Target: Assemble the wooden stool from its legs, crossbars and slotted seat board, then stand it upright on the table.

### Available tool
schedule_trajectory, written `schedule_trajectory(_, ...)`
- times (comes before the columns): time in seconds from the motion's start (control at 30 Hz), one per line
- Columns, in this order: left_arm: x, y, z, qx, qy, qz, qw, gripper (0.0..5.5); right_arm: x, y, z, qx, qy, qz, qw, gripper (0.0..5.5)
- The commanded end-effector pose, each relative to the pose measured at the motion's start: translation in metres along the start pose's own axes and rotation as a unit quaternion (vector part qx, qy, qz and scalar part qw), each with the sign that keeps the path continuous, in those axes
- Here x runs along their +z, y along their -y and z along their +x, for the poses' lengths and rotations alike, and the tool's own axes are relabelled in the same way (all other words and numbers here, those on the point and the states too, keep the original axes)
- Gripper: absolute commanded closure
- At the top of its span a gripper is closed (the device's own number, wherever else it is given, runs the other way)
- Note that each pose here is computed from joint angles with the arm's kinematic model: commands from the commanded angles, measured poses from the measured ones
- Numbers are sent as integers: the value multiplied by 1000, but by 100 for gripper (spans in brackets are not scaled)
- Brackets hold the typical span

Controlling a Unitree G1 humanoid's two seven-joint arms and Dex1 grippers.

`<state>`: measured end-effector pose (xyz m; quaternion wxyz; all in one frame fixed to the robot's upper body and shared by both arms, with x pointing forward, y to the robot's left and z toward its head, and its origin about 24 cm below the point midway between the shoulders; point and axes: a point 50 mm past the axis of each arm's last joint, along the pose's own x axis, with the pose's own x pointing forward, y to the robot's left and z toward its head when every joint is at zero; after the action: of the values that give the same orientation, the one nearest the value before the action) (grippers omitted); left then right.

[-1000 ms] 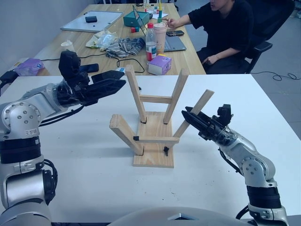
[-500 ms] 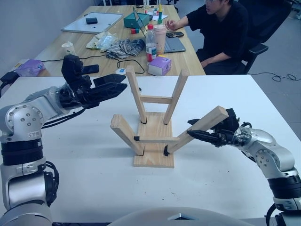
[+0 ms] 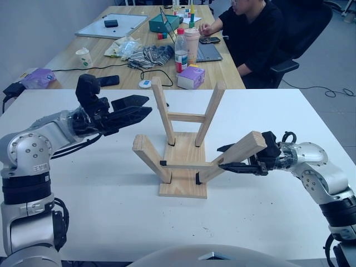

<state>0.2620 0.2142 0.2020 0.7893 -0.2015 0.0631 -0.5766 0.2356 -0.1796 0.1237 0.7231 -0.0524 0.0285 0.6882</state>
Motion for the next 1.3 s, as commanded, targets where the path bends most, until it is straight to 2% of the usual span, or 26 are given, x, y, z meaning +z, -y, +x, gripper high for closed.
schedule_trajectory(0.03, -2, 8, 0, 5, 15, 6, 1000, 105, -44, -23, -13, 29, -231, 58, 971, 345)
schedule_trajectory(0.63, -12, 16, 3, 15, 37, 3, 999, 105, -34, -3, 12, 27, -246, 8, 969, 345)
schedule_trajectory(0.8, -14, 14, 11, 18, 37, 5, 999, 105, -30, -2, 23, 45, -272, -13, 961, 345)
schedule_trajectory(0.93, -17, 13, 20, 25, 38, 8, 999, 105, -31, 2, 28, 64, -349, -14, 935, 345)
schedule_trajectory(1.03, -17, 16, 24, 26, 46, 10, 999, 105, -43, 5, 27, 77, -408, 25, 909, 345)
schedule_trajectory(1.17, -21, 18, 25, 34, 56, 8, 998, 105, -81, -3, 14, 116, -484, 114, 860, 345)
schedule_trajectory(1.3, -24, 17, 22, 38, 60, 2, 997, 105, -128, -22, -8, 88, -497, 232, 831, 345)
